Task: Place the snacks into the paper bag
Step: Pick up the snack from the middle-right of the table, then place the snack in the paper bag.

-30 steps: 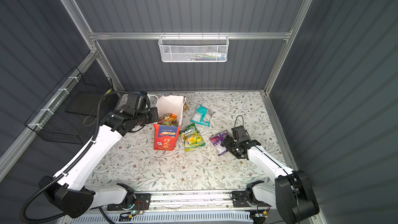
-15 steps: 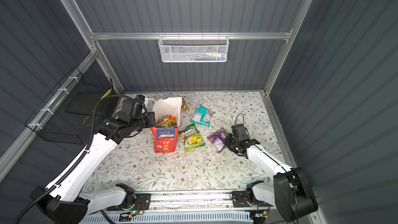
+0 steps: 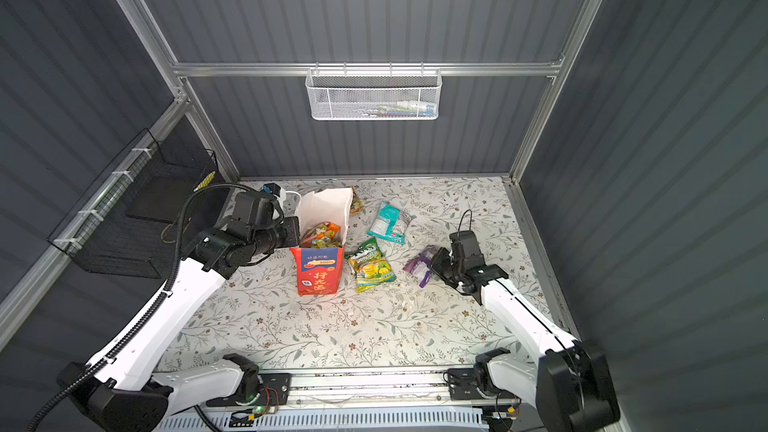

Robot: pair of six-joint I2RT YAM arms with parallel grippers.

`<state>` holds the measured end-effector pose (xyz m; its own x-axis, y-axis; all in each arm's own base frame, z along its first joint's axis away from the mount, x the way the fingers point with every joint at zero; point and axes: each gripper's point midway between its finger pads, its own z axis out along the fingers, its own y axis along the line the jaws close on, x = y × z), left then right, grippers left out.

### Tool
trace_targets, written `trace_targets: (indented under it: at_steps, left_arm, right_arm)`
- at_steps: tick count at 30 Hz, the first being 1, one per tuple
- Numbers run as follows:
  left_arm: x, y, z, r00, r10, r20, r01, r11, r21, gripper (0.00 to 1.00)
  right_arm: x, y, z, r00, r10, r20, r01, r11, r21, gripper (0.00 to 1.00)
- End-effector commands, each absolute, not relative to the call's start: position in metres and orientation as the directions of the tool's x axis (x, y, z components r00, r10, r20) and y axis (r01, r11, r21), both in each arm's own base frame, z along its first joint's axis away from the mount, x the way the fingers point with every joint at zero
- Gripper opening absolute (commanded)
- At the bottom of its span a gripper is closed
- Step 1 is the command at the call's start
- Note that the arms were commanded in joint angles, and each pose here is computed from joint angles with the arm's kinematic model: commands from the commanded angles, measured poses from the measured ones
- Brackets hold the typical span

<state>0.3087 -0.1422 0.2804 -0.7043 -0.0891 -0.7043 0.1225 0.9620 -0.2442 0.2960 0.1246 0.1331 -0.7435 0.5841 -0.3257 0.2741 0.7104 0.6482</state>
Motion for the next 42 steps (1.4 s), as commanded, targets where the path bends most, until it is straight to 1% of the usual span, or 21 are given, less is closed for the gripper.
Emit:
trace_targets:
  at_steps: [1,5,9,14,17,21,25,32,36,42]
  left_arm:
    - [0.314,-0.147,0.316,-0.612,-0.11,-0.783,0.181,0.945,-0.274,0.0]
    - [0.314,-0.153,0.314,-0.622,-0.105,-0.776,0.202,0.936,-0.288,0.0]
    - [0.313,-0.157,0.313,-0.624,-0.105,-0.774,0.217,0.928,-0.302,0.0]
    - [0.312,-0.157,0.316,-0.616,-0.107,-0.78,0.226,0.925,-0.305,0.0]
    - [0.313,-0.156,0.314,-0.62,-0.106,-0.777,0.219,0.928,-0.301,0.0]
    - [0.316,-0.154,0.309,-0.63,-0.101,-0.77,0.198,0.938,-0.285,0.0]
    - [0.319,-0.148,0.302,-0.641,-0.104,-0.761,0.158,0.952,-0.263,0.0]
    - [0.32,-0.15,0.299,-0.651,-0.095,-0.753,0.162,0.952,-0.261,0.0]
    - [0.319,-0.149,0.299,-0.651,-0.097,-0.753,0.161,0.952,-0.261,0.0]
    - [0.319,-0.148,0.3,-0.645,-0.099,-0.758,0.158,0.953,-0.259,0.0]
  right_arm:
    - [0.299,0.133,0.199,-0.717,0.544,-0.436,0.12,0.712,0.692,0.0]
    - [0.291,0.142,0.259,-0.683,0.51,-0.523,0.002,0.717,0.697,0.0]
    - [0.283,0.162,0.323,-0.656,0.461,-0.598,-0.137,0.706,0.695,0.0]
    - [0.279,0.191,0.392,-0.615,0.423,-0.665,-0.285,0.668,0.688,0.0]
    - [0.277,0.211,0.427,-0.592,0.384,-0.709,-0.361,0.659,0.659,0.0]
    - [0.28,0.249,0.453,-0.595,0.329,-0.733,-0.444,0.626,0.641,0.0]
    - [0.279,0.288,0.468,-0.602,0.258,-0.755,-0.514,0.599,0.614,0.0]
    - [0.281,0.351,0.466,-0.616,0.123,-0.778,-0.59,0.582,0.559,0.0]
    - [0.289,0.377,0.443,-0.662,0.055,-0.747,-0.584,0.586,0.561,0.0]
    - [0.302,0.394,0.406,-0.709,0.005,-0.705,-0.553,0.617,0.56,0.0]
